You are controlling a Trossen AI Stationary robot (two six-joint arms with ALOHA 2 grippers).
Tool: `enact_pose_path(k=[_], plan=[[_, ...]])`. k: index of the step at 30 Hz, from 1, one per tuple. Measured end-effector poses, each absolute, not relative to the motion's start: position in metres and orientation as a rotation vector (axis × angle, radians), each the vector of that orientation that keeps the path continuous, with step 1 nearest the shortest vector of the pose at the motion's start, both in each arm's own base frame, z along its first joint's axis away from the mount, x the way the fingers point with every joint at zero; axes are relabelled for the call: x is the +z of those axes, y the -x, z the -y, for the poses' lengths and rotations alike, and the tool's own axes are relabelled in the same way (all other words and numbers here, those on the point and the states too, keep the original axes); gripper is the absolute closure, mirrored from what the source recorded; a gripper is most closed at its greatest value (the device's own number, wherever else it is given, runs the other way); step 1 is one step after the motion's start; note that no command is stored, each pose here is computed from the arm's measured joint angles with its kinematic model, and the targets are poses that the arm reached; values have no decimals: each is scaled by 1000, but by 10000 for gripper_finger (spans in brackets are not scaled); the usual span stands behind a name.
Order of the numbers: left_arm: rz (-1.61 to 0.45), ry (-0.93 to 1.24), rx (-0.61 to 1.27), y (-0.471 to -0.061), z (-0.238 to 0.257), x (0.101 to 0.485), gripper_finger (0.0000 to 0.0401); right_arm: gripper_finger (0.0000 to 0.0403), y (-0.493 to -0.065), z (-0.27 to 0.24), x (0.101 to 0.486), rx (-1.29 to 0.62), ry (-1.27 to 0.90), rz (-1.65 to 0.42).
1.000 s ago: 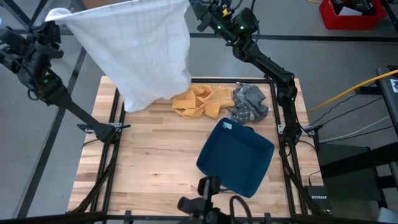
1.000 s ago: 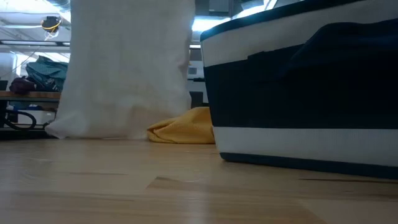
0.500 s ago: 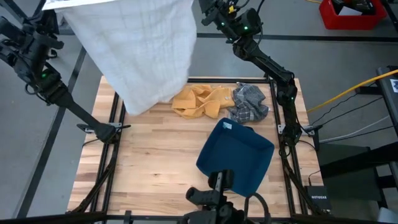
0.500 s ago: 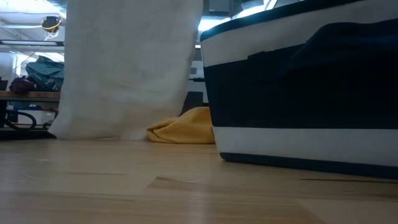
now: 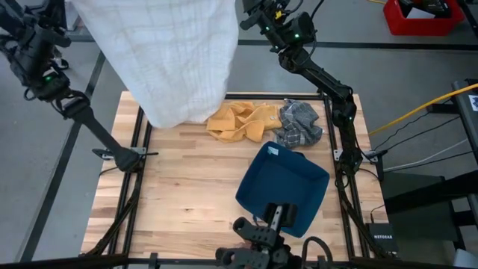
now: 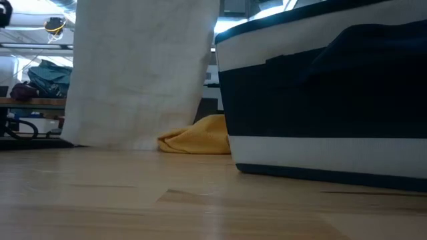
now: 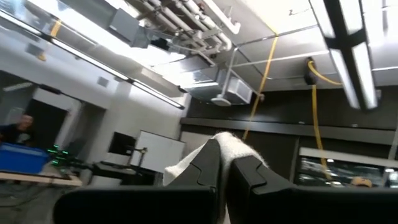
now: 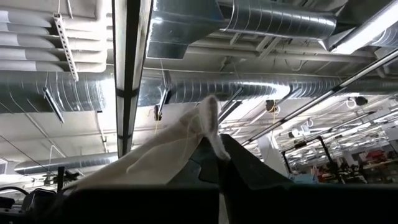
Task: Fold towel
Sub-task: Fold the white towel
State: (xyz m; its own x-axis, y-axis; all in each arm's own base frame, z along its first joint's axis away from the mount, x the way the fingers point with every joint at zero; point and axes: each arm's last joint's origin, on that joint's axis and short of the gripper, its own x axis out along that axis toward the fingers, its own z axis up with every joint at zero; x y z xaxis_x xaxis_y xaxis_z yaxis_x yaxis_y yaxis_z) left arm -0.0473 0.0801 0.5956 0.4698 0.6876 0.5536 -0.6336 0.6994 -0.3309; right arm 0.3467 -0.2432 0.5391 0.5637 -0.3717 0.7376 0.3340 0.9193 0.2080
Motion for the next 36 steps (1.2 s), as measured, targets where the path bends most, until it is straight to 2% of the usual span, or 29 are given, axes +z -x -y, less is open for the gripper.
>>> enact_pose_path(k=[8,17,24,29,36], plan=[[658,62,745,41,-86,597,401,402,-345,244,540,-318,-50,858],[571,-14,759,30,-72,598,401,402,-304,245,567,-281,18,819],[592,-24,737,27,-71,600,401,402,-304,244,567,-263,18,819],[568,-123,726,19,-61,602,401,402,-303,244,568,-263,24,824],[536,2,693,17,-60,600,401,402,-307,241,566,-159,-39,774]])
